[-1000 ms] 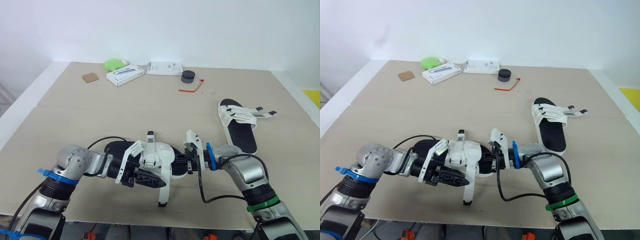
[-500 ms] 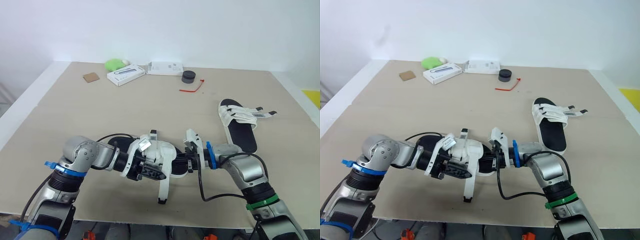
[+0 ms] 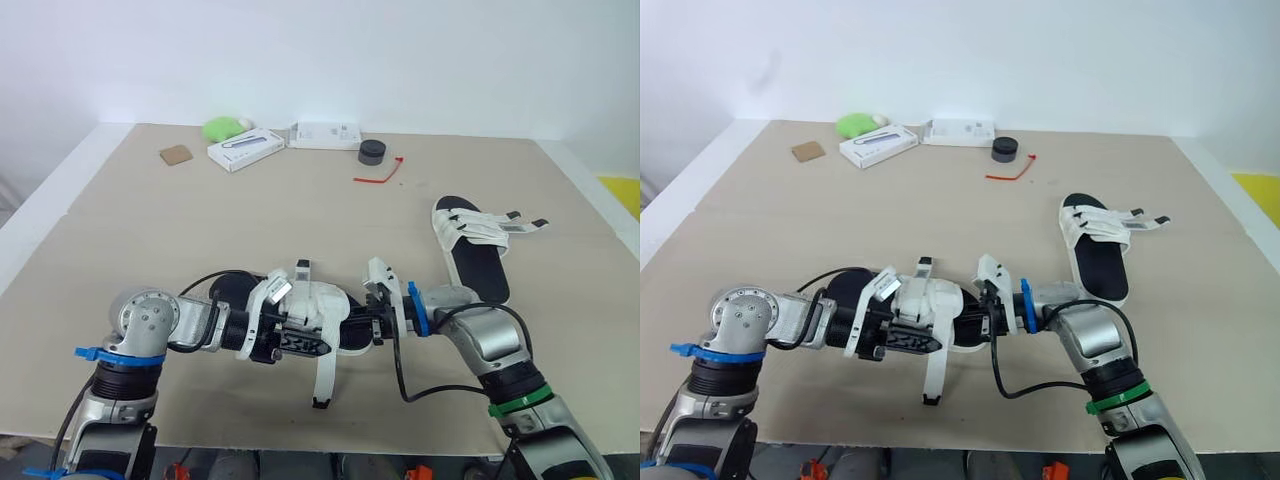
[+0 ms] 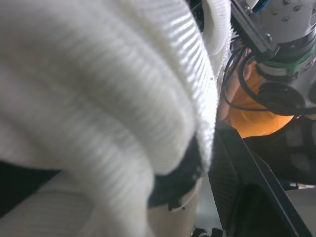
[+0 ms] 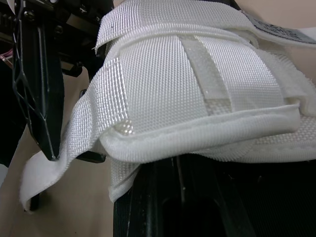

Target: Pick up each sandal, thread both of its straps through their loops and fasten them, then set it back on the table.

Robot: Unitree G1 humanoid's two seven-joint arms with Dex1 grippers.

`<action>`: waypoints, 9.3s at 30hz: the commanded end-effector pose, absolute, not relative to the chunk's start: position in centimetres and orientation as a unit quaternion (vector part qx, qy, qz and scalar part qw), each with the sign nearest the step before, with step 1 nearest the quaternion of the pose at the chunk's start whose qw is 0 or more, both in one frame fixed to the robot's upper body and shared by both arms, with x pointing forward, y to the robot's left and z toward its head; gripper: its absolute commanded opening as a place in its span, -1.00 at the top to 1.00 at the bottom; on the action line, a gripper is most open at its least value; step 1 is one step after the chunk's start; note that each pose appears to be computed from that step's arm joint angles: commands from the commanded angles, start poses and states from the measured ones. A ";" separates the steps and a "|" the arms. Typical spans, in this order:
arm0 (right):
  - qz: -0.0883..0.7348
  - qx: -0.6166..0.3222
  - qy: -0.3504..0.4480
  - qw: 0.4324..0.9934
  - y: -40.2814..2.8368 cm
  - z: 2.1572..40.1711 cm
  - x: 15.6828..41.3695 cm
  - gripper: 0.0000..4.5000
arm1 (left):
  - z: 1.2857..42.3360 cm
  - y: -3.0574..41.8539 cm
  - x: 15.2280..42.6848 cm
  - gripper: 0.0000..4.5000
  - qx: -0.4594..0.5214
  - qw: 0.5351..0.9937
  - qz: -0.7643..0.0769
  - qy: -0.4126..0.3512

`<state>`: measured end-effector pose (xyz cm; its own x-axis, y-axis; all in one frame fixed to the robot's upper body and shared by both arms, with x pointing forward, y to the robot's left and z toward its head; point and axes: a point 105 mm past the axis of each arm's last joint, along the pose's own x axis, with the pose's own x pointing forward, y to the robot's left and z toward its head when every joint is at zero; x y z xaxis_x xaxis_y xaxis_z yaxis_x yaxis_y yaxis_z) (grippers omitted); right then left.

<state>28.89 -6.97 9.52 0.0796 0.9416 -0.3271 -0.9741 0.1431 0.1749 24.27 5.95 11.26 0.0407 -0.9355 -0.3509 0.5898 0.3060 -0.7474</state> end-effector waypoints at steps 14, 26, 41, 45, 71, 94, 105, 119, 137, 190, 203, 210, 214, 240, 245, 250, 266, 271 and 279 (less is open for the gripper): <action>0.660 -0.041 0.235 0.713 -6.6 7.1 28.2 1.00 | 11.9 7.2 22.1 0.26 -0.227 0.684 -0.577 0.384; 0.661 -0.041 0.231 0.713 -6.2 7.2 28.5 1.00 | 12.2 5.8 22.1 0.94 -0.206 0.641 -0.612 0.414; 0.648 -0.038 0.231 0.724 -7.0 7.2 28.5 1.00 | 13.7 6.9 23.6 0.94 -0.220 0.662 -0.611 0.373; 0.649 -0.039 0.231 0.724 -7.0 7.4 28.7 1.00 | 17.0 8.2 23.2 0.94 -0.227 0.640 -0.648 0.345; 0.657 -0.036 0.233 0.716 -6.6 7.2 28.2 1.00 | 12.7 8.6 20.6 -0.20 -0.111 0.657 -0.605 0.435; 0.652 -0.032 0.237 0.720 -6.7 7.1 27.7 1.00 | 13.1 4.8 22.8 0.96 -0.171 0.612 -0.642 0.429; 0.652 -0.034 0.234 0.720 -6.7 7.5 28.2 1.00 | 18.9 6.7 22.4 0.96 -0.219 0.559 -0.704 0.381; 0.654 -0.035 0.227 0.720 -6.4 7.7 28.7 1.00 | 21.3 6.2 28.3 0.96 -0.248 0.585 -0.667 0.389; 0.640 -0.026 0.229 0.733 -6.8 7.5 28.2 1.00 | 19.5 3.4 30.7 0.96 -0.288 0.576 -0.652 0.401; 0.644 -0.030 0.232 0.729 -6.5 7.1 28.0 1.00 | 16.3 2.6 28.9 0.96 -0.350 0.578 -0.601 0.426; 0.644 -0.032 0.233 0.728 -6.4 7.0 28.1 1.00 | 14.5 3.9 26.9 0.96 -0.340 0.566 -0.592 0.463; 0.645 -0.033 0.233 0.727 -6.3 6.9 28.0 1.00 | 12.5 3.7 27.6 0.96 -0.331 0.601 -0.547 0.479; 0.644 -0.033 0.233 0.728 -6.3 6.9 28.0 1.00 | 10.4 4.1 27.1 0.96 -0.254 0.656 -0.529 0.475; 0.641 -0.029 0.231 0.732 -6.6 7.1 28.2 1.00 | 15.0 5.6 26.0 0.96 -0.102 0.678 -0.709 0.164; 0.642 -0.030 0.229 0.731 -6.5 7.2 28.3 1.00 | 14.0 6.3 25.9 0.96 -0.038 0.669 -0.728 0.142; 0.643 -0.031 0.229 0.731 -6.5 7.2 28.2 1.00 | 12.7 7.0 27.3 0.96 0.012 0.689 -0.714 0.125; 0.642 -0.032 0.230 0.731 -6.7 7.2 28.1 1.00 | 12.8 6.3 27.6 0.96 0.068 0.680 -0.728 0.057; 0.642 -0.030 0.230 0.731 -6.6 7.2 28.2 1.00 | 13.4 5.7 27.1 0.96 0.096 0.661 -0.744 0.027; 0.643 -0.029 0.228 0.731 -6.4 7.3 28.3 1.00 | 13.1 4.9 27.8 0.96 0.169 0.641 -0.748 -0.003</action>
<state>28.47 -6.10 9.48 0.0645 0.9481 -0.3114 -0.9722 0.1301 0.1948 28.22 5.55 13.37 -0.0757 -0.9734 -0.2162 0.9750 -0.1177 0.1885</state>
